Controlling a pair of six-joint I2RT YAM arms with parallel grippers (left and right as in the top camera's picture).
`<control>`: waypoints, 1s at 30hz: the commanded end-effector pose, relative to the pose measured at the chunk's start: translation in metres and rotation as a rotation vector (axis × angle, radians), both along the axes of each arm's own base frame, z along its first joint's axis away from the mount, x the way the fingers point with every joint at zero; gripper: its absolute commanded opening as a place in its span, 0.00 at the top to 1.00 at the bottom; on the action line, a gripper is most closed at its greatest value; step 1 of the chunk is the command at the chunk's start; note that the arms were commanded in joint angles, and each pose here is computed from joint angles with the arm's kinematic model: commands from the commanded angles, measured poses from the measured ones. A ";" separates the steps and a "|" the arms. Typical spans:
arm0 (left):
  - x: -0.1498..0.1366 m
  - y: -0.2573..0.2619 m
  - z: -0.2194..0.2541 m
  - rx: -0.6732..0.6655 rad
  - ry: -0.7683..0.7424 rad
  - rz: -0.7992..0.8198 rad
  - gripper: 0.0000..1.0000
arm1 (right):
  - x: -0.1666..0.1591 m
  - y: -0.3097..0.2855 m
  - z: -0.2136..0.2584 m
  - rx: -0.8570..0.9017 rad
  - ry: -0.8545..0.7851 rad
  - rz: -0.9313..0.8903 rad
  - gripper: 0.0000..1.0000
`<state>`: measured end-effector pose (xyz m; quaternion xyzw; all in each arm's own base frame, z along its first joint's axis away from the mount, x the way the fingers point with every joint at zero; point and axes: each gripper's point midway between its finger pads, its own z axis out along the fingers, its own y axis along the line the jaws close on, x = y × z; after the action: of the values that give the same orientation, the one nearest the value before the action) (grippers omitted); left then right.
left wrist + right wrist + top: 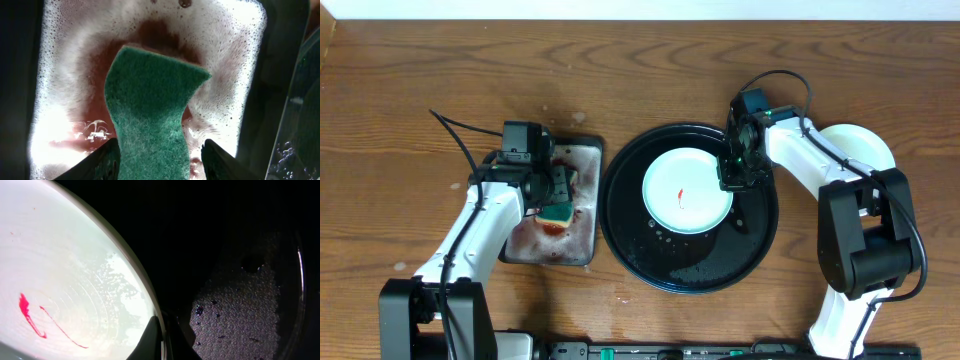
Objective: Clean dirty plates on tray and stack at the side
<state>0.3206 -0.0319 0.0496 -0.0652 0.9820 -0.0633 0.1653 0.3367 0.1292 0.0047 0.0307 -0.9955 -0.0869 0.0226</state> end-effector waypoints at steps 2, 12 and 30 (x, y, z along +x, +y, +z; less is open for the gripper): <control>-0.002 0.005 -0.004 0.018 0.022 0.017 0.46 | -0.006 -0.001 -0.007 -0.023 0.026 0.005 0.99; -0.011 0.005 -0.040 0.021 0.133 0.026 0.46 | -0.006 -0.001 -0.007 -0.022 0.026 0.005 0.99; -0.004 0.005 -0.017 0.013 0.058 0.028 0.93 | -0.006 -0.001 -0.007 -0.023 0.026 0.005 0.99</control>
<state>0.3105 -0.0299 0.0145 -0.0781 0.9898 -0.0529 0.1068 0.3366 0.1292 0.0047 0.0307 -0.9955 -0.0869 0.0227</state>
